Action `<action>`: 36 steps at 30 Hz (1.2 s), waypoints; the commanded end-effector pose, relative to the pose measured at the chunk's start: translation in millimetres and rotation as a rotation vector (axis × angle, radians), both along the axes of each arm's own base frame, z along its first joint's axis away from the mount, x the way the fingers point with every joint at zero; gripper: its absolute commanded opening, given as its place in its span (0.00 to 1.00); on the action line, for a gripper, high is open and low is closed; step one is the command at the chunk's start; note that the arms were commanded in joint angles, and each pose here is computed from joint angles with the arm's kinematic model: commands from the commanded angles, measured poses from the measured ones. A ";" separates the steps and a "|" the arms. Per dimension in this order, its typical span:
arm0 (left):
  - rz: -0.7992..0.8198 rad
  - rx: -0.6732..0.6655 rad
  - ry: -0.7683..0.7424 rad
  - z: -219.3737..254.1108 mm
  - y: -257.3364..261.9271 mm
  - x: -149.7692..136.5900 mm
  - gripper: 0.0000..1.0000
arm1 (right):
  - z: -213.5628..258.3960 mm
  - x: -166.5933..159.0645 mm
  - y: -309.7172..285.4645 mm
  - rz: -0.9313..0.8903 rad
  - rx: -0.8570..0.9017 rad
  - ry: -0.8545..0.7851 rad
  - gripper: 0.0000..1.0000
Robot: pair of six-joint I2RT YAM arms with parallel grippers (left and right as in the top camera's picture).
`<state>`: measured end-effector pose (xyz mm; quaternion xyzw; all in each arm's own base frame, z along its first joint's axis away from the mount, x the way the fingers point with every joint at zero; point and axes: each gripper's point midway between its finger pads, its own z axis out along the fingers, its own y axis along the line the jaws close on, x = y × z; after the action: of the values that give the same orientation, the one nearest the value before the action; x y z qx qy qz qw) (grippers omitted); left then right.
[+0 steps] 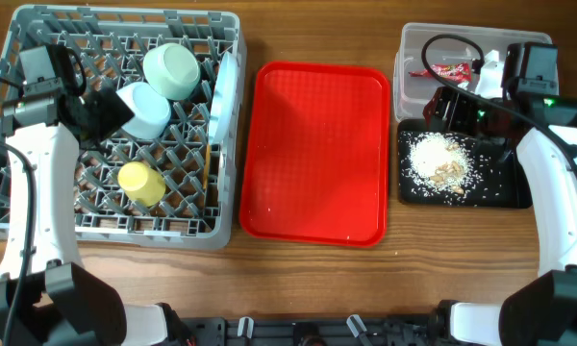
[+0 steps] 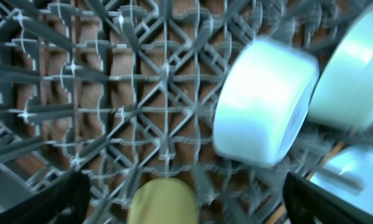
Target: Sort waste into correct bins and load items into the dishwasher rack
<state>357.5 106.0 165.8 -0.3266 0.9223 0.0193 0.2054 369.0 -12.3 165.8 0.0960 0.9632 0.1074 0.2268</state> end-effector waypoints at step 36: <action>-0.573 0.194 -0.543 130.2 -111.5 -142.2 1.00 | 107.7 -122.3 -4.6 -0.049 -0.173 -0.357 1.00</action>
<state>215.2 -3.5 298.2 -0.0409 0.8805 -0.0398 0.4706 242.5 -12.7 283.2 0.0805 0.9031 0.0462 0.4192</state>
